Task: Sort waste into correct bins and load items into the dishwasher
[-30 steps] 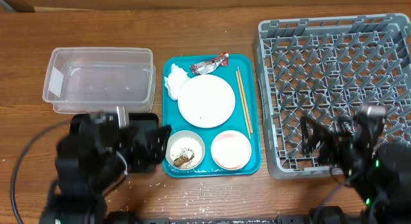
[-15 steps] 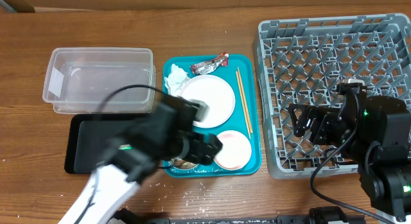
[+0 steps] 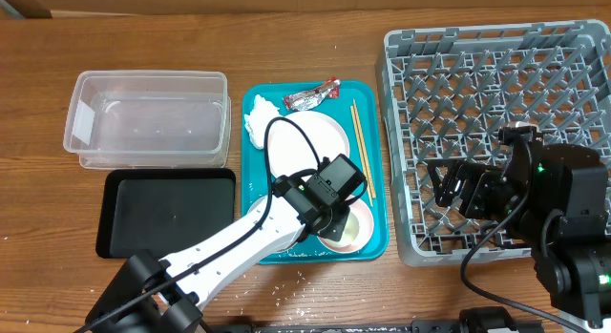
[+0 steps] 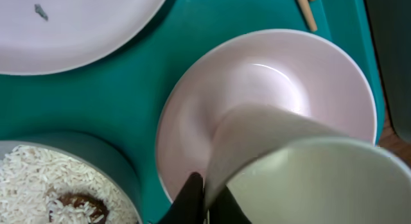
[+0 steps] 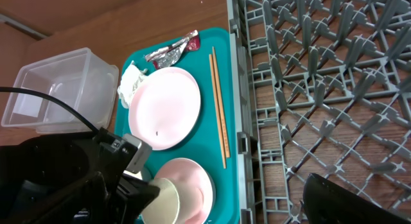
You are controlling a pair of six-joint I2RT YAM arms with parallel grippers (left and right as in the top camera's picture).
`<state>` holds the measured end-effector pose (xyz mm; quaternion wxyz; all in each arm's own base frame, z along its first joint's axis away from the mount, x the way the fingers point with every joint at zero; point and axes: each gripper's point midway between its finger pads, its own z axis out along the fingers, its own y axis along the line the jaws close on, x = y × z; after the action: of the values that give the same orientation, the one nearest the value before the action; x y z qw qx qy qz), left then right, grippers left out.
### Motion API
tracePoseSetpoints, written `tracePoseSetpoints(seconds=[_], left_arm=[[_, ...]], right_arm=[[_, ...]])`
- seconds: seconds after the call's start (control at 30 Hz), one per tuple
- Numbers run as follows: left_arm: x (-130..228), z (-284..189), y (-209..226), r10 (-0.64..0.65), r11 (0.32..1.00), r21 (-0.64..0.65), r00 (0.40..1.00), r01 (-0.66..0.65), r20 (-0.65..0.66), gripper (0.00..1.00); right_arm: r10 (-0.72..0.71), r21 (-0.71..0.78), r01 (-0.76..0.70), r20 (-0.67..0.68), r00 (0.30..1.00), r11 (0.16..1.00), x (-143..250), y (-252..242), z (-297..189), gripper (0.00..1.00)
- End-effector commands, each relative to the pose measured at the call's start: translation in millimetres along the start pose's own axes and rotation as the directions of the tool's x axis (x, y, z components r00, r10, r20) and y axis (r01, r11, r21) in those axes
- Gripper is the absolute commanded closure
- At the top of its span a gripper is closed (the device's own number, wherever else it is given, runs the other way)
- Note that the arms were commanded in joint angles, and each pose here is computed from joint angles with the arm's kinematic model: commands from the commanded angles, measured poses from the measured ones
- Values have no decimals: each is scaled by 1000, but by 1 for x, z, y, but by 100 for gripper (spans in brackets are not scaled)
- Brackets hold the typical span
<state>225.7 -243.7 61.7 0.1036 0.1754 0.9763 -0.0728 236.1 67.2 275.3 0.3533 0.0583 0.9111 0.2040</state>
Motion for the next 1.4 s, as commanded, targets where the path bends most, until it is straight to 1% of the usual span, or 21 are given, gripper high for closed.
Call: tracePoseSetpoints(seconds=[0.0,0.07,0.17,0.27,0.3,0.37,0.4,0.53,0.6,0.63,0.7,0.8,0.9,1.0,1.03,1.13,1.17,1.2,1.27,1.33,1.37], left_arm=[[-22,-28,-3,-34,999,38,998,32,56,96],[-36,-55,1,-62,997,51,993,58,97,96],[-56,-104,16,-150,983,134,976,129,158,96],[-69,-143,20,-207,923,364,961,129,186,96],[-73,-163,15,-199,860,504,960,76,195,96],[-77,-192,10,-197,736,677,959,7,204,96],[-80,-216,11,-210,606,795,957,-34,201,96],[-77,-264,13,-190,333,930,955,-156,228,96],[-73,-280,8,-158,240,947,953,-215,257,96],[-72,-283,5,-145,220,948,953,-230,265,96],[-68,-286,-1,-124,196,951,956,-240,267,96],[-66,-286,-7,-106,189,947,954,-258,281,96],[-66,-286,-8,-100,189,946,953,-264,286,96],[-67,-283,-8,-104,208,943,952,-261,287,96],[-68,-283,-7,-105,209,942,952,-261,287,96],[-68,-282,-7,-106,216,941,951,-262,289,96],[-70,-280,-7,-109,229,938,951,-260,290,96],[-70,-278,-6,-111,239,936,950,-259,292,96],[-71,-278,-6,-111,242,933,948,-266,298,96],[-73,-276,-5,-114,256,930,947,-264,301,95],[-73,-276,-5,-114,259,929,947,-264,301,90]], right_arm=[[-2,-10,2,21,1000,1000,-6,4,-7,0],[-2,-10,2,21,1000,1000,-6,4,-7,0],[-2,-11,2,22,1000,1000,-6,5,-7,0],[-7,-80,8,5,1000,997,-3,17,-8,1],[-19,-134,18,-1,1000,991,-3,26,-9,3],[-71,-268,69,2,997,961,-3,50,-14,7],[-138,-397,136,26,990,908,-4,73,-22,10],[-233,-667,254,123,965,701,-11,126,-51,12],[-244,-722,259,127,961,642,-16,137,-52,12],[-240,-727,248,117,964,641,-17,139,-48,12],[-248,-754,222,81,965,618,-17,145,-38,12],[-301,-830,224,72,951,510,-11,164,-38,12],[-349,-866,253,99,932,431,-5,181,-38,14],[-391,-886,304,157,907,350,2,200,-46,21],[-400,-891,315,172,900,327,4,205,-49,17],[-402,-893,310,166,900,327,6,205,-49,15],[-402,-893,312,168,900,326,5,205,-49,21],[-402,-893,312,168,900,325,5,205,-50,31],[-403,-894,307,162,901,327,6,205,-49,33],[-403,-894,305,160,901,328,6,205,-49,39],[-402,-893,306,161,901,329,6,205,-49,42]])
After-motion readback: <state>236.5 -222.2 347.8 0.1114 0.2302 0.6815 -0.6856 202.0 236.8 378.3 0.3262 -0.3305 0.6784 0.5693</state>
